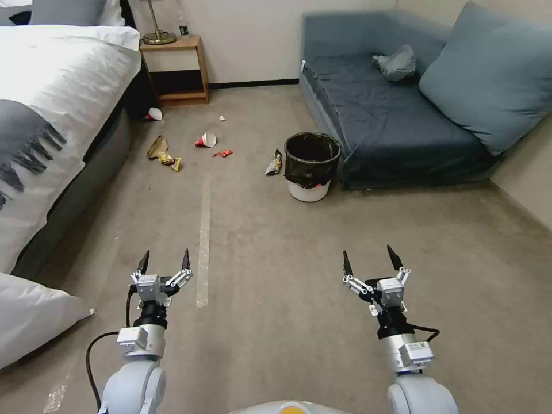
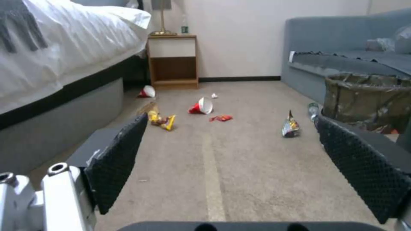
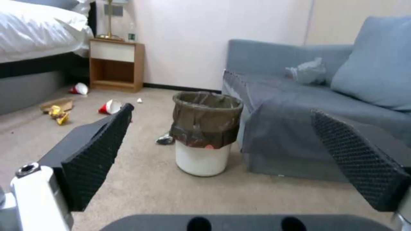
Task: Pick up the trash can from the floor.
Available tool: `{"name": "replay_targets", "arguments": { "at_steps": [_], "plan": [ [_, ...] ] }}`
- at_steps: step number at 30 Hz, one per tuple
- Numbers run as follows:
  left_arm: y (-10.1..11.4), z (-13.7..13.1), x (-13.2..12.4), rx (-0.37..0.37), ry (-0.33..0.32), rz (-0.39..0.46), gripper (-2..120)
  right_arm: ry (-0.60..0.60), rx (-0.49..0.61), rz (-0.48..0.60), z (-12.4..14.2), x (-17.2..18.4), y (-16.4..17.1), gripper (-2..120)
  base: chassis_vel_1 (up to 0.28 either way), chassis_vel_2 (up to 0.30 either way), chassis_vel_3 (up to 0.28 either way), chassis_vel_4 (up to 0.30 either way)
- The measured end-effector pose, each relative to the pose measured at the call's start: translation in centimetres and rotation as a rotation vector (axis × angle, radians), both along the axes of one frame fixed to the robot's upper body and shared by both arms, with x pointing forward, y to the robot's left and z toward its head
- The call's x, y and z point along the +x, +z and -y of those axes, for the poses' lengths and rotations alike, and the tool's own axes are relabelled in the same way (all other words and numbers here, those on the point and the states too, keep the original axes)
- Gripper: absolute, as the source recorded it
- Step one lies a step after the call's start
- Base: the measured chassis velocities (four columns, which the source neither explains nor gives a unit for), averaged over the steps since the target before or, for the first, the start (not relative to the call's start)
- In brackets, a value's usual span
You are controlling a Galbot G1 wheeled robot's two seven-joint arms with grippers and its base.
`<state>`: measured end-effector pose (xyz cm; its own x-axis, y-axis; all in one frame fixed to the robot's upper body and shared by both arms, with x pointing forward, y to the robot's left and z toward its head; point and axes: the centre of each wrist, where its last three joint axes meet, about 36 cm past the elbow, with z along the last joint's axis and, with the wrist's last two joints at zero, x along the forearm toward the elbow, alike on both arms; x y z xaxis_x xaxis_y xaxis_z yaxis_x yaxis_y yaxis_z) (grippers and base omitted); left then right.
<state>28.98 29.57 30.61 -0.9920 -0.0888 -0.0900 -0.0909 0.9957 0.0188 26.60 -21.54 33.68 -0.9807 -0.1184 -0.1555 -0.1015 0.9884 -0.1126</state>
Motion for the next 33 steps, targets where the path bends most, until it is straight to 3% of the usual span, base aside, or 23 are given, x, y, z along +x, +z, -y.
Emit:
{"name": "replay_targets", "arguments": {
  "at_steps": [33],
  "plan": [
    [-0.27, 0.06, -0.09, -0.003, 0.007, 0.006, 96, 0.024, 0.013, -0.003, 0.18, 0.42, -0.27, 100, -0.007, 0.007, 0.008, -0.007]
  ]
}}
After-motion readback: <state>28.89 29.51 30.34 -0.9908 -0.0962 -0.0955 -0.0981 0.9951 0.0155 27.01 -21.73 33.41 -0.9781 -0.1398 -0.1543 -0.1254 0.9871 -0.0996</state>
